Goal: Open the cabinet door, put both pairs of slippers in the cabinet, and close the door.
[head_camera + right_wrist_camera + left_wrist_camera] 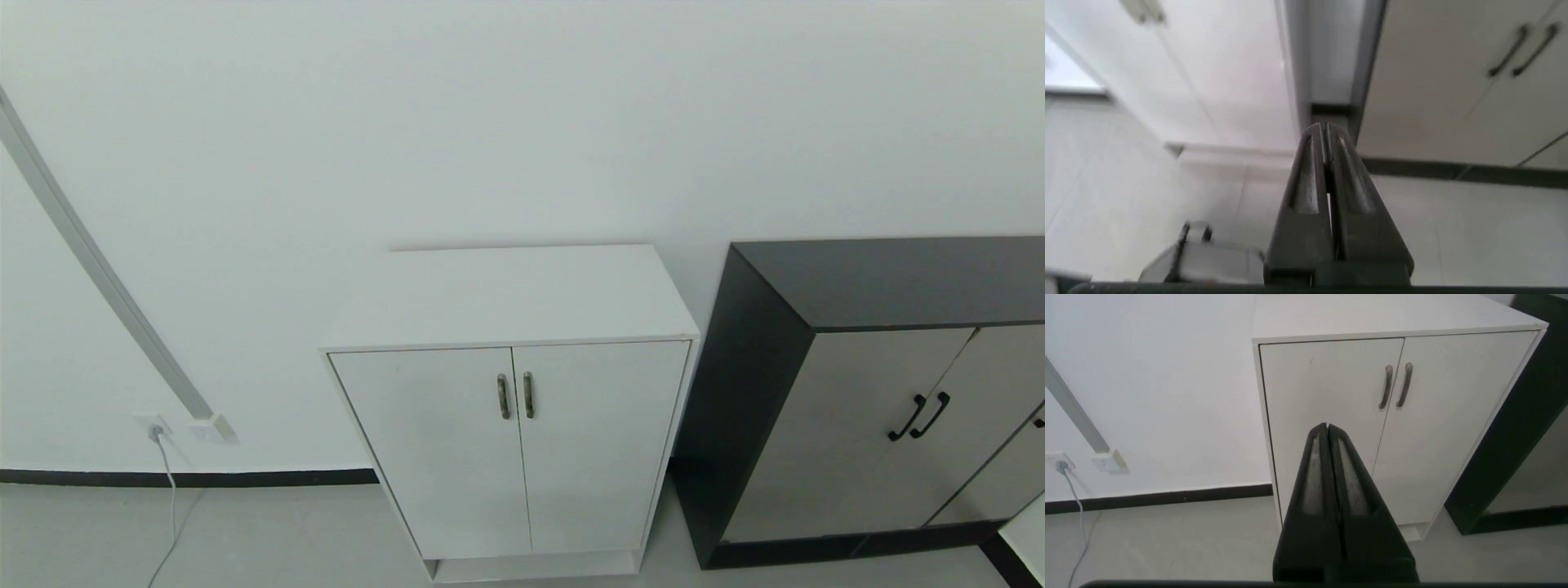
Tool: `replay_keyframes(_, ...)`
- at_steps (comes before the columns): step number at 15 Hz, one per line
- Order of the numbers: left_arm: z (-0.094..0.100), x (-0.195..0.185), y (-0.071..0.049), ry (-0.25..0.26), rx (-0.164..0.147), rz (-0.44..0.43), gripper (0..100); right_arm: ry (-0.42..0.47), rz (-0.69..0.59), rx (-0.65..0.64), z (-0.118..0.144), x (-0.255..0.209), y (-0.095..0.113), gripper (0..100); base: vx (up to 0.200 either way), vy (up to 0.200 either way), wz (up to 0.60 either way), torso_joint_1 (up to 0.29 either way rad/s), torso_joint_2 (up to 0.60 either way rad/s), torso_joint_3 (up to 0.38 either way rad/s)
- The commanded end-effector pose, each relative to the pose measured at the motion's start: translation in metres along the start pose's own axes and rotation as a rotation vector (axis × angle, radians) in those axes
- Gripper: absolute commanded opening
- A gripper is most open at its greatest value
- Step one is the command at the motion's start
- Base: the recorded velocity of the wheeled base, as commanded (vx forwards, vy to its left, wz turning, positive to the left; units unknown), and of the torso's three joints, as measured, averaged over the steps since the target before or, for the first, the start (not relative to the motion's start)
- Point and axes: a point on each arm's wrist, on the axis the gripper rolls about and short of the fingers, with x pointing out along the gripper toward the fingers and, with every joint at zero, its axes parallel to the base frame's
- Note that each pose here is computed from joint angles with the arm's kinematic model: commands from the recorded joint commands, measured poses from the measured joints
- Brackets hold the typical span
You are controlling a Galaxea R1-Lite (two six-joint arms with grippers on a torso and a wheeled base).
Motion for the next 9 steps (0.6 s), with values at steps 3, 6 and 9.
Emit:
replay_keyframes(3, 0.0, 0.0001, 0.0, 0.001, 0.0, 0.001, 0, -0.163, -0.07, 0.007, -0.0047, -0.0118, 0.0016, 0, 0.0, 0.0, 0.0, 0.0, 0.0, 0.0)
replay_keyframes(6, 0.0, 0.0001, 0.0, 0.001, 0.0, 0.001, 0, -0.246, -0.075, 0.002, -0.0078, -0.0174, 0.0023, 0, 0.0, 0.0, 0.0, 0.0, 0.0, 0.0)
replay_keyframes(9, 0.0, 0.0001, 0.0, 0.001, 0.0, 0.001, 0, -0.25, -0.073, 0.029, -0.0075, -0.0175, 0.0023, 0, 0.0, 0.0, 0.0, 0.0, 0.0, 0.0)
